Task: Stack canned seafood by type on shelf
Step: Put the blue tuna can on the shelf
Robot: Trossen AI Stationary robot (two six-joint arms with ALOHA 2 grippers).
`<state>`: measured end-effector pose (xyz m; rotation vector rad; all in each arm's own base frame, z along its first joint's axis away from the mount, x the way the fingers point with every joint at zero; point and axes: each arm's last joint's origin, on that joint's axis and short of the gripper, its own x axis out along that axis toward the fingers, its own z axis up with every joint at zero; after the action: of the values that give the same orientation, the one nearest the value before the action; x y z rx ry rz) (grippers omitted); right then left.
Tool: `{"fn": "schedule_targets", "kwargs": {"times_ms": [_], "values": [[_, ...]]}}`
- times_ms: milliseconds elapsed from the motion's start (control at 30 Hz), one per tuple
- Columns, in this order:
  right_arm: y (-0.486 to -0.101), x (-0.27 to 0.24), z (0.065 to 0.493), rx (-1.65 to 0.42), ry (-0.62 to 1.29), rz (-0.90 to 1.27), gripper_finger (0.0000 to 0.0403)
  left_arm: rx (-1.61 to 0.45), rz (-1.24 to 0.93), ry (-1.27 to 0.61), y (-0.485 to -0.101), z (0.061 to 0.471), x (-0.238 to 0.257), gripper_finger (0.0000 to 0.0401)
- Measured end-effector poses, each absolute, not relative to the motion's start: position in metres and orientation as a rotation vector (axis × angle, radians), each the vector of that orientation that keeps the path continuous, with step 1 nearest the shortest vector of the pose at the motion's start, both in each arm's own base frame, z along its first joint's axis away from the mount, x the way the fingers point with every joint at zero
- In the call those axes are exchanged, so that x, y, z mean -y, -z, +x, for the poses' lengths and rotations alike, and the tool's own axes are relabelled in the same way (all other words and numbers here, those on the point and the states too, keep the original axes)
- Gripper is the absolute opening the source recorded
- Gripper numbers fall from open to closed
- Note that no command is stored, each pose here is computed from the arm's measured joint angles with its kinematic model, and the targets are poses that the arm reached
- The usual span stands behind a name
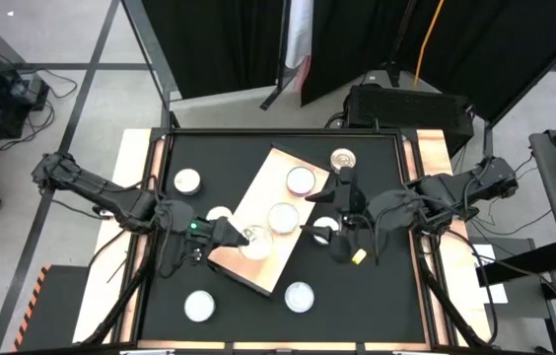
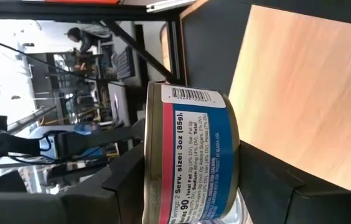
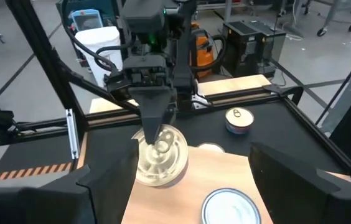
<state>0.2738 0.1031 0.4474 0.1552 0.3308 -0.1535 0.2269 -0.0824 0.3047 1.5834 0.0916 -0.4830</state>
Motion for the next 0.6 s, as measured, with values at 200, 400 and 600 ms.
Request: {"fn": "schedule_targets", "kwargs": {"times_ms": [200,400,600], "values": [[-0.448,-0.103,0.274,-0.332,0.149,0.130,0.0297,-0.119,1.556,0.539,-0.298,0.232,0.076,0.0214],[-0.447,-0.103,0.274,-0.333,0.149,0.129,0.0297,-0.196,1.515,0.575,-0.283,0.244,0.075,0.0214],[-0.447,-0.103,0.273,-0.342,0.144,0.126,0.0297,-0.247,1.512,0.623,-0.269,0.253,0.078,0.0214]]}}
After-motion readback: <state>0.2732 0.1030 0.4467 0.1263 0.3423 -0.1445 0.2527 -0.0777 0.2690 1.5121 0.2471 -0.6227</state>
